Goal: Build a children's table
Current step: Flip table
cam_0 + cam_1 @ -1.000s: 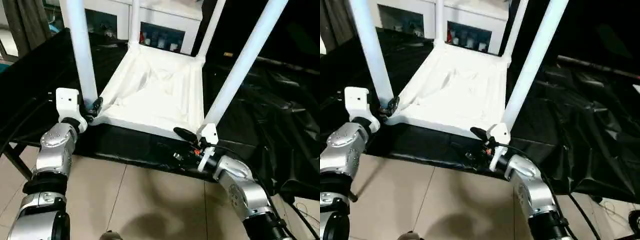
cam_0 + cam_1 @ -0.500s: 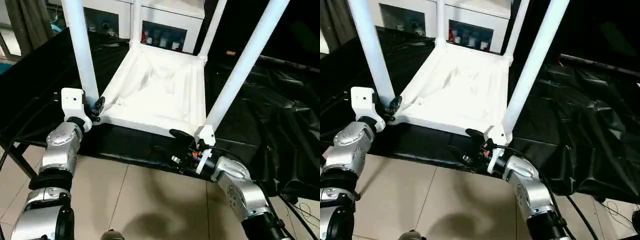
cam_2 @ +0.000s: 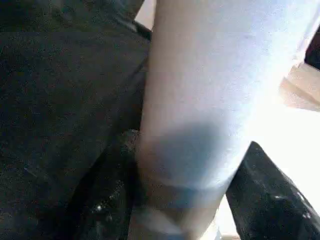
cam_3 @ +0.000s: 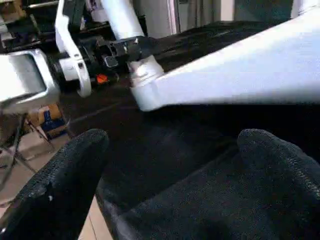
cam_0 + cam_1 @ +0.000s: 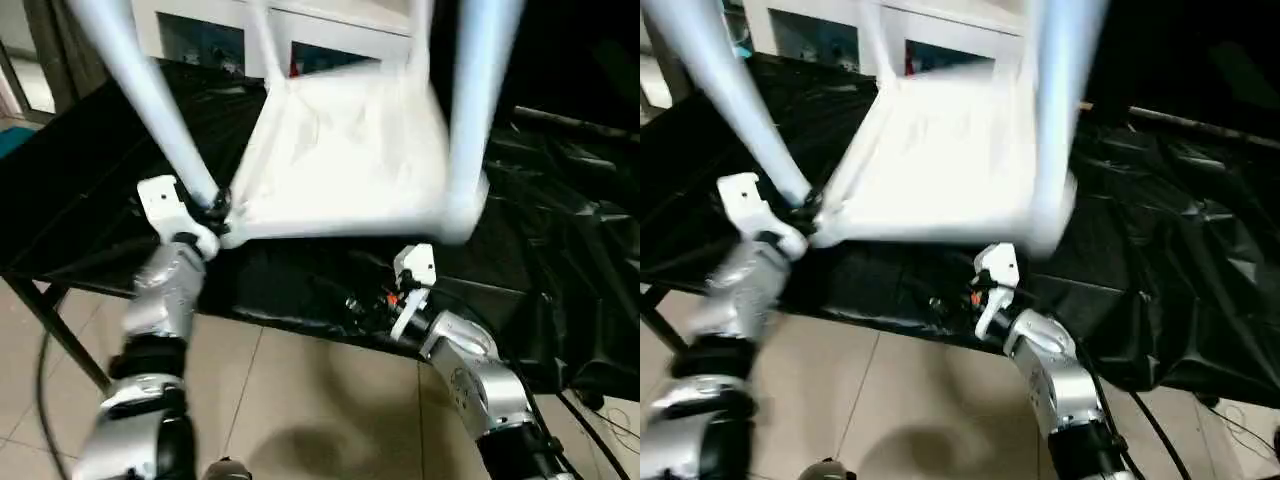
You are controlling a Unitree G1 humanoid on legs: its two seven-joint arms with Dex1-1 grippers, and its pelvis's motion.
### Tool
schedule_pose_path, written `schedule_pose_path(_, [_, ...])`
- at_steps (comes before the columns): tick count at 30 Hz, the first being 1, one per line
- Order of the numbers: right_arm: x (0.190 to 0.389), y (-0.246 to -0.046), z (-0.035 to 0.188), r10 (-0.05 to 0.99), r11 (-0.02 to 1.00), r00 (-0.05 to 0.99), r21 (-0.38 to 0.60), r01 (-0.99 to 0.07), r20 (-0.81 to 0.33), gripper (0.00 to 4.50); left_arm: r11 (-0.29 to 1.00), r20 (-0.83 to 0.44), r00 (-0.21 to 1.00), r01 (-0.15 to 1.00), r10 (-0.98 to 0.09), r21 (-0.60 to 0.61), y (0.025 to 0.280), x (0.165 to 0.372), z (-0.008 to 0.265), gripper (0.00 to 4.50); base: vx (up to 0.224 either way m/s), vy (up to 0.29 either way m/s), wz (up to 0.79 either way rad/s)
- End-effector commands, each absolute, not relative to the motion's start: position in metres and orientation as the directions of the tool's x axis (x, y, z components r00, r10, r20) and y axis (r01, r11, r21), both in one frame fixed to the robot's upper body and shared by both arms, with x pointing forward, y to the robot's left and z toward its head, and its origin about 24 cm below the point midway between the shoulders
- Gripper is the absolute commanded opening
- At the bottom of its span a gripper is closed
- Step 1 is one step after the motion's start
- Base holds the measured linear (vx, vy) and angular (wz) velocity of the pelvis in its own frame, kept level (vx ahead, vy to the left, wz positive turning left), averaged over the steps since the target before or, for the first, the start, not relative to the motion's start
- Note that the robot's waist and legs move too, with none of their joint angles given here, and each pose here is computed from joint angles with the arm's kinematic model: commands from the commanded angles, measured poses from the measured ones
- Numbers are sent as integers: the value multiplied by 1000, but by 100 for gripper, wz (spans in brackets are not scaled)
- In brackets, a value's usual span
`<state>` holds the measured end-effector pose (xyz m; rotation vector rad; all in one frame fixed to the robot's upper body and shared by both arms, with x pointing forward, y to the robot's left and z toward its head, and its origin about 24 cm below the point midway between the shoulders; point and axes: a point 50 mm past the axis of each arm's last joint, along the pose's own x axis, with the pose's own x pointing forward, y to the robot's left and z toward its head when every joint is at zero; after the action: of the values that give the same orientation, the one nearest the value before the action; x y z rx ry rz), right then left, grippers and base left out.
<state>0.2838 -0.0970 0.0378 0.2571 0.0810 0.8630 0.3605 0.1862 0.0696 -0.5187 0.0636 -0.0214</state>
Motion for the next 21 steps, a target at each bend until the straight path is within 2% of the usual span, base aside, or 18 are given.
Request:
schedule_pose_path(1, [289, -106, 39, 722, 654, 690, 288, -699, 36, 450, 822, -28, 999, 20, -44, -569, 175, 363, 77, 224, 0, 0, 0])
schedule_pose_path(2, [290, -107, 39, 709, 664, 704, 301, -685, 39, 450, 822, -26, 998, 26, -50, -569, 173, 363, 77, 224, 0, 0, 0])
schedule_pose_path(4, [302, -113, 43, 616, 700, 785, 409, -585, 67, 450, 819, -19, 997, 54, -80, -571, 159, 361, 79, 220, 0, 0, 0])
schedule_pose_path(5, [302, -113, 43, 616, 700, 785, 409, -585, 67, 450, 819, -19, 997, 54, -80, -571, 159, 361, 79, 219, 0, 0, 0])
schedule_pose_path(6, [310, -115, 45, 558, 714, 827, 468, -522, 70, 450, 811, -25, 996, 58, -89, -582, 153, 359, 80, 218, 0, 0, 0])
schedule_pose_path(9, [316, -115, 48, 518, 710, 852, 515, -480, 81, 450, 804, -25, 995, 62, -95, -591, 148, 358, 81, 218, 0, 0, 0])
schedule_pose_path(10, [325, -114, 54, 471, 676, 874, 587, -445, 120, 450, 798, -25, 995, 64, -99, -599, 144, 357, 81, 218, 0, 0, 0])
schedule_pose_path(15, [334, -115, 59, 415, 626, 899, 674, -392, 138, 450, 803, -28, 993, 74, -112, -591, 140, 356, 81, 218, 0, 0, 0])
schedule_pose_path(17, [340, -112, 62, 418, 517, 894, 766, -382, 164, 450, 814, -36, 992, 81, -123, -575, 138, 354, 80, 218, 0, 0, 0])
schedule_pose_path(21, [347, -111, 64, 414, 498, 896, 784, -372, 162, 450, 824, -43, 989, 91, -138, -559, 134, 353, 79, 218, 0, 0, 0])
